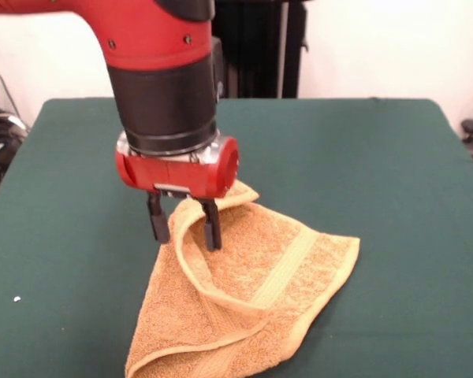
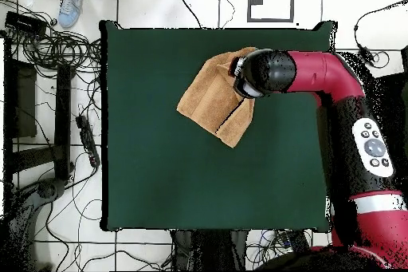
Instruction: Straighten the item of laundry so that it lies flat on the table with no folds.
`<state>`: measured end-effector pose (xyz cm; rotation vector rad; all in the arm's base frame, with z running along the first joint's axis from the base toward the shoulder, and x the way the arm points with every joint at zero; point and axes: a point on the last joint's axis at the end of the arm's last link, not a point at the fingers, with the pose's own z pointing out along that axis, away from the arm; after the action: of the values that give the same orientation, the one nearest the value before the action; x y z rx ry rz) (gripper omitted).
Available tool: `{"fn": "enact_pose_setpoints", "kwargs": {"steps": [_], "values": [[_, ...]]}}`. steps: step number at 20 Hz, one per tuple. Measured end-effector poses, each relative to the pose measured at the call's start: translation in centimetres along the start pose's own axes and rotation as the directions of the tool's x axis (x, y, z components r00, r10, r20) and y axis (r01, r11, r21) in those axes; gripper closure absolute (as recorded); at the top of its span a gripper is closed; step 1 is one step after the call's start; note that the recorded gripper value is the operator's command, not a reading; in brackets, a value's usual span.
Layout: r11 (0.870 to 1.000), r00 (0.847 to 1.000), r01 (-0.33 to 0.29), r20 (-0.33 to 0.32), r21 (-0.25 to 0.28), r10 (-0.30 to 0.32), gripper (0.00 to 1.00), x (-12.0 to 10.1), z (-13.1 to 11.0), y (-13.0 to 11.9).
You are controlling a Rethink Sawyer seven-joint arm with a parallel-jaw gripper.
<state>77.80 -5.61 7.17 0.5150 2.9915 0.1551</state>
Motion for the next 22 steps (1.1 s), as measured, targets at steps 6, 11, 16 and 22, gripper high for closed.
{"fn": "enact_pose_setpoints", "kwargs": {"steps": [6,11,16,22], "values": [[1.0,1.0,0.0,-0.002,-0.028,0.0,0.0,1.2,2.7,0.3],[0.999,1.0,-0.005,-0.018,-0.045,0.004,0.0,2.2,5.0,0.4],[0.999,0.999,-0.005,-0.054,-0.051,0.002,0.0,3.9,8.0,0.2],[0.999,0.996,-0.004,-0.088,-0.052,0.0,0.0,5.4,10.3,-0.1]]}}
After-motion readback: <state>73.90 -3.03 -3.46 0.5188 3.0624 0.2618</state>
